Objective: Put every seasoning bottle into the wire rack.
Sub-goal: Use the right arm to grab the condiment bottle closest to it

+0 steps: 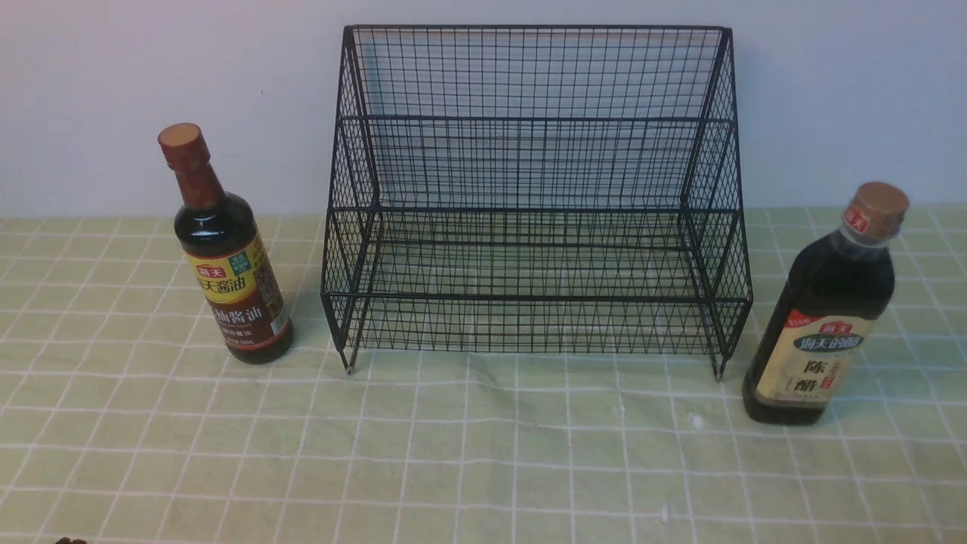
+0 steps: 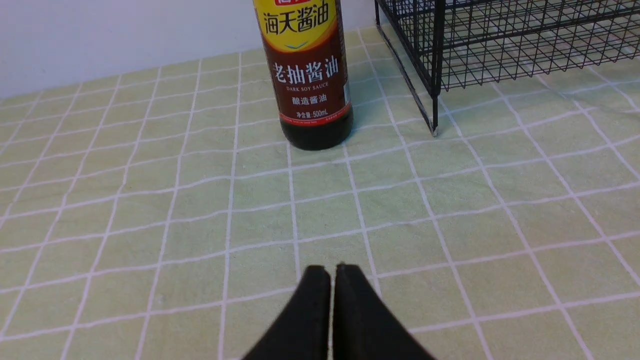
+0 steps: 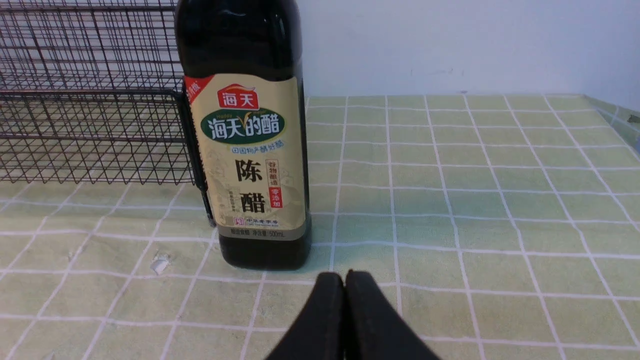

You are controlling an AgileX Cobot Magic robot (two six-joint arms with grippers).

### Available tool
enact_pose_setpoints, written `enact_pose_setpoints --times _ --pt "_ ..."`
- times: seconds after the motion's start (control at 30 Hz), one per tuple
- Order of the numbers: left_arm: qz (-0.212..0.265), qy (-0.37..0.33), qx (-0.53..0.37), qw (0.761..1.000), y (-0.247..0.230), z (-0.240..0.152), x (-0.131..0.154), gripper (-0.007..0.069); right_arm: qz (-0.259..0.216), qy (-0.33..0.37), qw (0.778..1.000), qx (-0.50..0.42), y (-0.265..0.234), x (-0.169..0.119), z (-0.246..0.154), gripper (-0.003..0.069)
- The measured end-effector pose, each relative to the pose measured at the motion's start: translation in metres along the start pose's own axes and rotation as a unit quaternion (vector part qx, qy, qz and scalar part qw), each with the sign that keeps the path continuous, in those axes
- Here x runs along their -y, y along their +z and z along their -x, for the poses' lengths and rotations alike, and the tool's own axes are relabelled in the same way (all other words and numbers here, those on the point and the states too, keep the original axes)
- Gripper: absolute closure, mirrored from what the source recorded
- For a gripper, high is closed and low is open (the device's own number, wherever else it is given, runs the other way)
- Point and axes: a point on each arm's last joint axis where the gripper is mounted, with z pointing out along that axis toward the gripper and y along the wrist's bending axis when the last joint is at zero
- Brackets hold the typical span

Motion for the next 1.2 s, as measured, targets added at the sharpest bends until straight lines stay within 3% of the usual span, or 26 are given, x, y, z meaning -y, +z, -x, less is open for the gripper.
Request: enact_pose_setpoints --times 1.03,1.13,1.2 --pt "0.000 0.000 0.000 1.000 0.000 0.000 0.000 0.0631 0.001 0.004 1.000 0.007 0.000 0.000 0.001 0.0673" --pt "0.000 0.000 0.000 1.000 0.000 0.000 0.000 0.0631 0.018 0.096 0.993 0.061 0.000 -0.002 0.009 0.0673" --pt "0.000 0.000 0.000 1.000 0.000 0.000 0.000 0.0631 0.031 0.185 0.976 0.114 -0.001 -0.002 0.019 0.0673"
